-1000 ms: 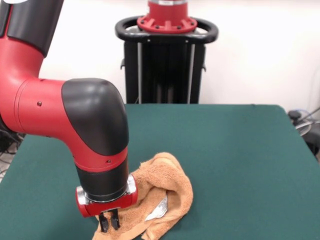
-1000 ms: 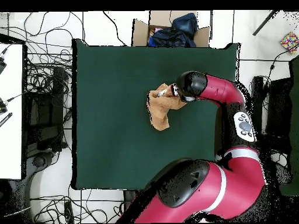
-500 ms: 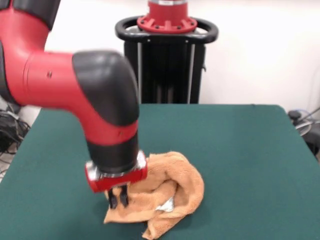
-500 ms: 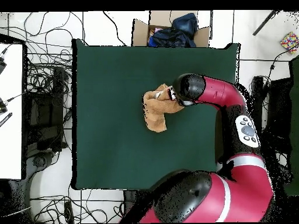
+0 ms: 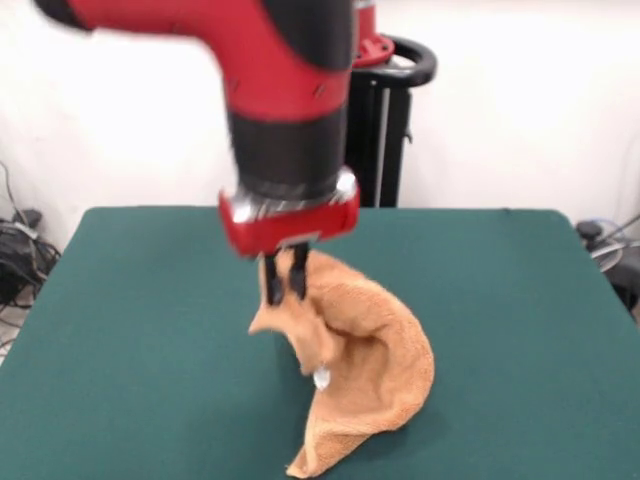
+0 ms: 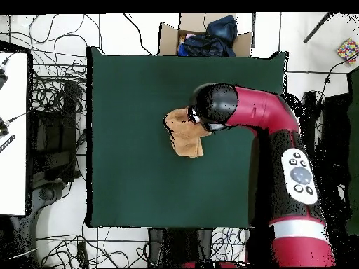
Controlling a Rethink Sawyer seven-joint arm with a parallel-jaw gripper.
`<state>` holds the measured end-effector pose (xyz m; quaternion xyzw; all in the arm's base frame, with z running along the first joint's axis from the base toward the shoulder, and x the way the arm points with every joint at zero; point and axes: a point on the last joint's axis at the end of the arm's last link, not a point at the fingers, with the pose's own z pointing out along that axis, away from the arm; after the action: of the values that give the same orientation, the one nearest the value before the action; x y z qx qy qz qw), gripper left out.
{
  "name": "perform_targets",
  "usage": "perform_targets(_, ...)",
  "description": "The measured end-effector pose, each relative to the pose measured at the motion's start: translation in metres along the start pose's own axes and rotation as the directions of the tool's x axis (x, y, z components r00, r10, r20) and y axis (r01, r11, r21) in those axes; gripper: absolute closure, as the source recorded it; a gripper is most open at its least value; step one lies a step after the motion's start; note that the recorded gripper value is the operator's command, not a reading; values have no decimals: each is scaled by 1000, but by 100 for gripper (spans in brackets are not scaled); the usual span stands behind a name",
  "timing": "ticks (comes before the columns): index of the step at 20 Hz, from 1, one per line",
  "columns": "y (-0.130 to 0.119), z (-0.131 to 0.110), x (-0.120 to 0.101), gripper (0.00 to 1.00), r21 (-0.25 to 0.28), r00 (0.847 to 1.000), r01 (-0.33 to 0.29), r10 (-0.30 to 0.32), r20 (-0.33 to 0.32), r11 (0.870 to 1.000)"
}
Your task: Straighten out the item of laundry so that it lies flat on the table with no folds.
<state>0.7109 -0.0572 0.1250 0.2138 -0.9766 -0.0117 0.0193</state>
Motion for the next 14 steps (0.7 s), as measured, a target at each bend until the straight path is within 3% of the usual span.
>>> perform_targets(7, 37, -74, -16, 100, -8, 999, 39, -39, -32, 999)
perform_targets(14, 62, -129, -21, 100, -23, 994, 63, -65, -88, 998)
